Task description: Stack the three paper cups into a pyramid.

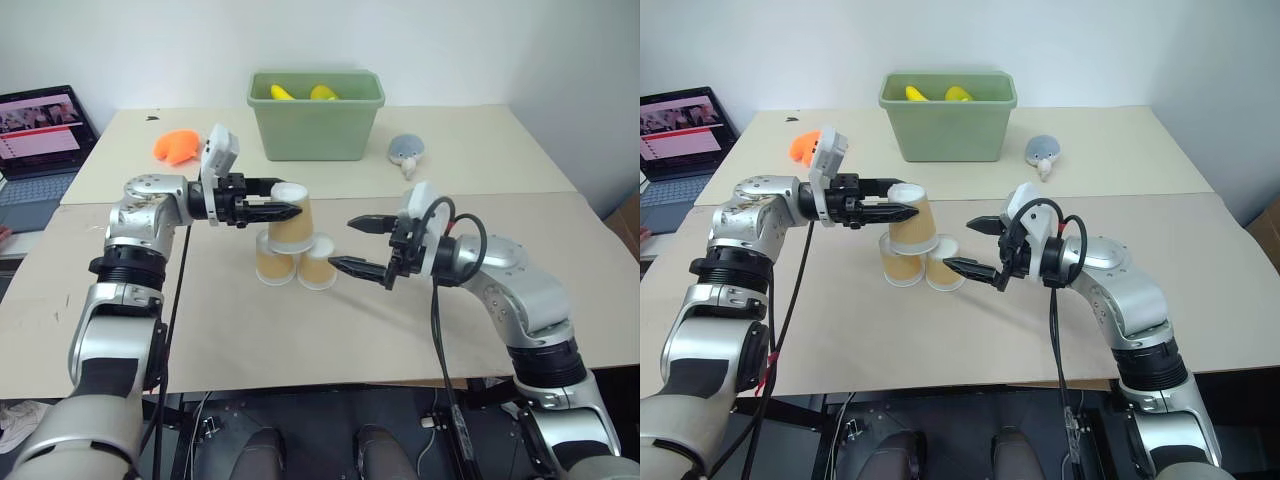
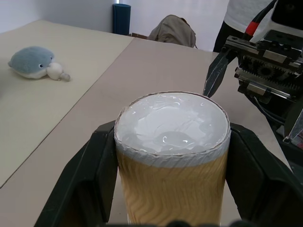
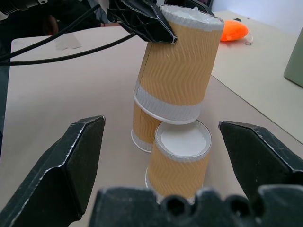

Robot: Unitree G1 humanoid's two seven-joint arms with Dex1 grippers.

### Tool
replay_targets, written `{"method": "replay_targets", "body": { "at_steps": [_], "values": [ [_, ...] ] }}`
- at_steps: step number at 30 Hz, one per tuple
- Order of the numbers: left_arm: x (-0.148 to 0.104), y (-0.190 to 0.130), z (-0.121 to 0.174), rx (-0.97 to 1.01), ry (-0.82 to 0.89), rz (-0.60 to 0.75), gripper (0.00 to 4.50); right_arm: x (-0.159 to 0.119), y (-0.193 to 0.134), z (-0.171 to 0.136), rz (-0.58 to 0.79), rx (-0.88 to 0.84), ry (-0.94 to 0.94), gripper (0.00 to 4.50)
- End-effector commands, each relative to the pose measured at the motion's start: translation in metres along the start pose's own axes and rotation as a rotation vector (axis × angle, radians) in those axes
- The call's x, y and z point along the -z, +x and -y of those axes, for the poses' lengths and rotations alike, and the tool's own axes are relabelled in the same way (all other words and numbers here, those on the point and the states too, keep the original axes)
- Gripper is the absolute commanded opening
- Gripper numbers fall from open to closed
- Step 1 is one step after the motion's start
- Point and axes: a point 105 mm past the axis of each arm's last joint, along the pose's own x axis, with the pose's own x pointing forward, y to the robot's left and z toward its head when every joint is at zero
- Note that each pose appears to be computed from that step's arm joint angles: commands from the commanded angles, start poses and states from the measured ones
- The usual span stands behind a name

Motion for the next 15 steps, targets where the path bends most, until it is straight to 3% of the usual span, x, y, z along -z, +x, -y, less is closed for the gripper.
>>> {"method": "replay_targets", "body": {
  "at_steps": [1,3,7,8,15],
  "values": [
    [-0.004,0.000,0.001,0.004,0.031,0.005,3.04,-0.016,-0.006,0.000,0.048,0.013,-0.033,4.50],
    [-0.003,0.001,0.000,0.001,0.032,0.007,3.04,-0.016,-0.006,0.000,0.049,0.015,-0.033,4.50],
    [-0.005,0.000,-0.002,-0.018,0.038,0.017,4.34,-0.016,-0.006,0.001,0.053,0.017,-0.032,4.50],
    [-0.006,0.000,-0.002,-0.024,0.040,0.020,4.45,-0.016,-0.006,0.001,0.053,0.018,-0.032,4.50],
    [-0.018,-0.003,-0.004,-0.042,0.046,0.052,4.45,-0.016,-0.006,0.002,0.054,0.011,-0.028,4.50]
  ]
}}
